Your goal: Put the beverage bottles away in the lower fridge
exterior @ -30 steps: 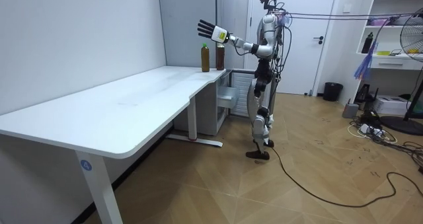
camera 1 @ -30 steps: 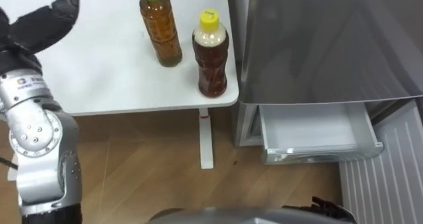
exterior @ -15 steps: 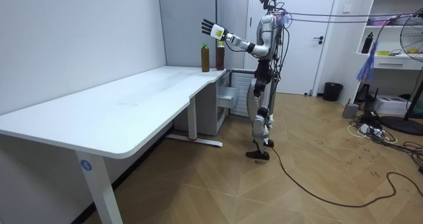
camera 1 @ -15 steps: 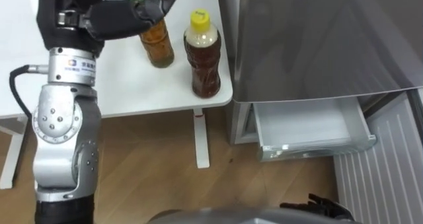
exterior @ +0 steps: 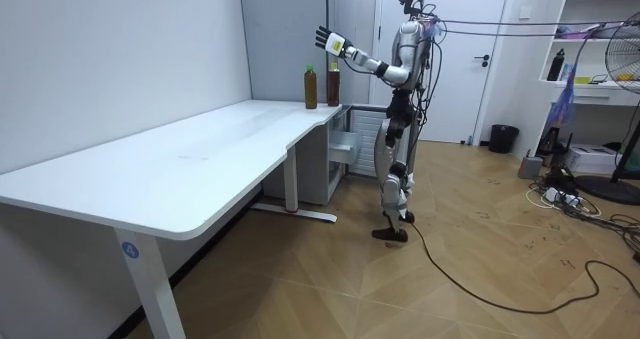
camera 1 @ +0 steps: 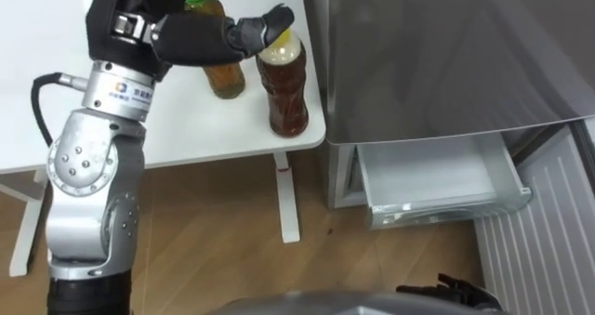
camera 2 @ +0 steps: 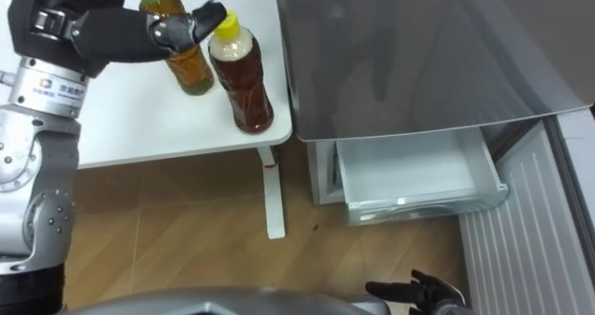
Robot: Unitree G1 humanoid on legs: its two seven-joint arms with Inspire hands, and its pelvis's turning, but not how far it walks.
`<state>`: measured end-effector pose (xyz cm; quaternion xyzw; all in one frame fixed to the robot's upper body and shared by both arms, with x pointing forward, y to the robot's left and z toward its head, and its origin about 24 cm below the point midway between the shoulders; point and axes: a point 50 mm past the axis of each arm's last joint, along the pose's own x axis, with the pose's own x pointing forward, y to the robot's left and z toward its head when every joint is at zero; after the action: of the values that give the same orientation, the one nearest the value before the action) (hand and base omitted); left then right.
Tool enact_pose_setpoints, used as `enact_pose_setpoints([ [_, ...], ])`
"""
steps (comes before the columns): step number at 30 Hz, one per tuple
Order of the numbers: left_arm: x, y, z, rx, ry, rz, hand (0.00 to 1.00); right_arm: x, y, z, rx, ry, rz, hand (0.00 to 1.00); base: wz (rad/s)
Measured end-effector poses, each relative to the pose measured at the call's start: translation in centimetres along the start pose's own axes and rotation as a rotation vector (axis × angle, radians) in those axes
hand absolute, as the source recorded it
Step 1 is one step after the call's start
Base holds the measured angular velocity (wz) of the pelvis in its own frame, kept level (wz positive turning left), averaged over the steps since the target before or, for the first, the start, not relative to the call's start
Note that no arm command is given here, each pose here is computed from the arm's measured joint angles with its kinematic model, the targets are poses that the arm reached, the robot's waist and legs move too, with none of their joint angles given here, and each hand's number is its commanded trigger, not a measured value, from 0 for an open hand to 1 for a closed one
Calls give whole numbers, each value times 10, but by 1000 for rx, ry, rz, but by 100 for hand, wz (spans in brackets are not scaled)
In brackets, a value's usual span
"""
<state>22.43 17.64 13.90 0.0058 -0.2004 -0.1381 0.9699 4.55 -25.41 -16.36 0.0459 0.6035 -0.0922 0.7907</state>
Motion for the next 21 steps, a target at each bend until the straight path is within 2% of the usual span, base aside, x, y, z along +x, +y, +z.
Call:
enact_pose_setpoints([
  [12,0,-3,-1,-18,6,-60,0,0,1,0,0,0,-1,0,0],
  [21,-2,-3,-9,-36,67,-77,0,0,0,-1,4,3,-8,0,-4],
])
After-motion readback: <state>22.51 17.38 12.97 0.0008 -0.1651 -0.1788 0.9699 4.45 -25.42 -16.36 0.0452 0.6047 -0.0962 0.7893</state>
